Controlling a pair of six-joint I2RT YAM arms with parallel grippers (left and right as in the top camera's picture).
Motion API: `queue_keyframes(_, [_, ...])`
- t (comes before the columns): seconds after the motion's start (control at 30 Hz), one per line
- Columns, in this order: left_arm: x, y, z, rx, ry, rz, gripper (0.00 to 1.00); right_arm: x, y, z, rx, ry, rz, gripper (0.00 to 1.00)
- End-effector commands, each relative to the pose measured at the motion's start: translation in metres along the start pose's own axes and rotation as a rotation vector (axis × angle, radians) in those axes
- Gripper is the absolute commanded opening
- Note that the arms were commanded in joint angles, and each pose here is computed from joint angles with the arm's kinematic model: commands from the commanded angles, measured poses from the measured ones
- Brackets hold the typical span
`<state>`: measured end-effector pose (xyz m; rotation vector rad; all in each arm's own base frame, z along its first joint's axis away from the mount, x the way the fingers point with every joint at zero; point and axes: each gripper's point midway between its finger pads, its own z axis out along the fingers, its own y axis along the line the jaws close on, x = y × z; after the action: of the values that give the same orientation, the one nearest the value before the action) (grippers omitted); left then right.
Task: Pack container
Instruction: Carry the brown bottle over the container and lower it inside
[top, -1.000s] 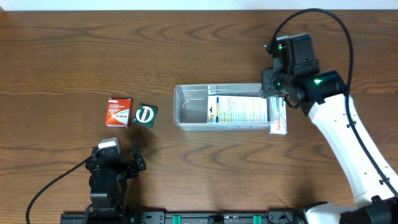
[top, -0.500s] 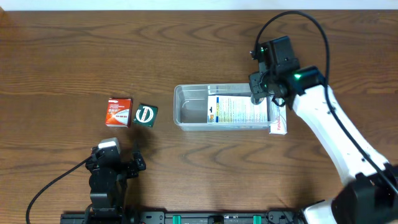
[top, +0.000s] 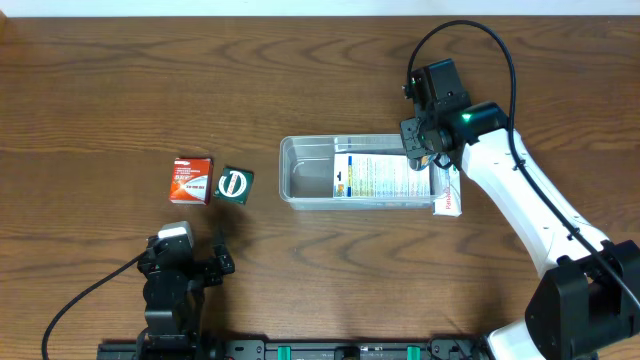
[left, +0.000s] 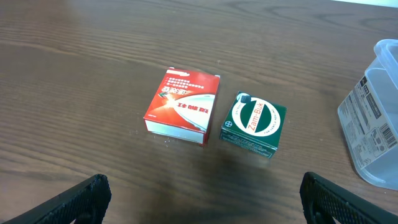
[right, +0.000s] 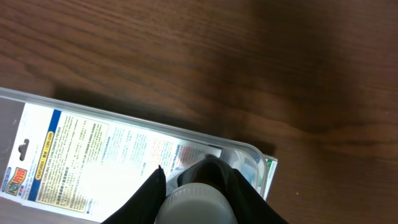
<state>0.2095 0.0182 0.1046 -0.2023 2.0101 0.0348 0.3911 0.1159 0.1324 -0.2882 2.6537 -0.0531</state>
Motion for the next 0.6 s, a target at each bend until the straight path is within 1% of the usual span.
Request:
queue_keyframes(0.0, [0.002, 0.001, 0.001, -0.006, 0.001, 0.008, 0.98, -0.016, -0.007, -0.007, 0.029, -0.049, 0.023, 0.28])
queue_keyframes(0.2, [0.002, 0.001, 0.001, -0.006, 0.001, 0.008, 0.98, -0.023, -0.006, -0.008, 0.025, -0.078, 0.028, 0.25])
queue_keyframes(0.37, [0.002, 0.001, 0.001, -0.006, 0.001, 0.008, 0.98, -0.028, -0.005, -0.008, 0.021, -0.097, 0.031, 0.26])
queue_keyframes(0.5, [0.002, 0.001, 0.001, -0.006, 0.001, 0.008, 0.98, -0.033, 0.012, -0.01, -0.036, -0.12, 0.012, 0.22])
queue_keyframes(0.57, [0.002, 0.001, 0.001, -0.006, 0.001, 0.008, 0.98, -0.037, 0.023, -0.012, -0.063, -0.14, -0.001, 0.22])
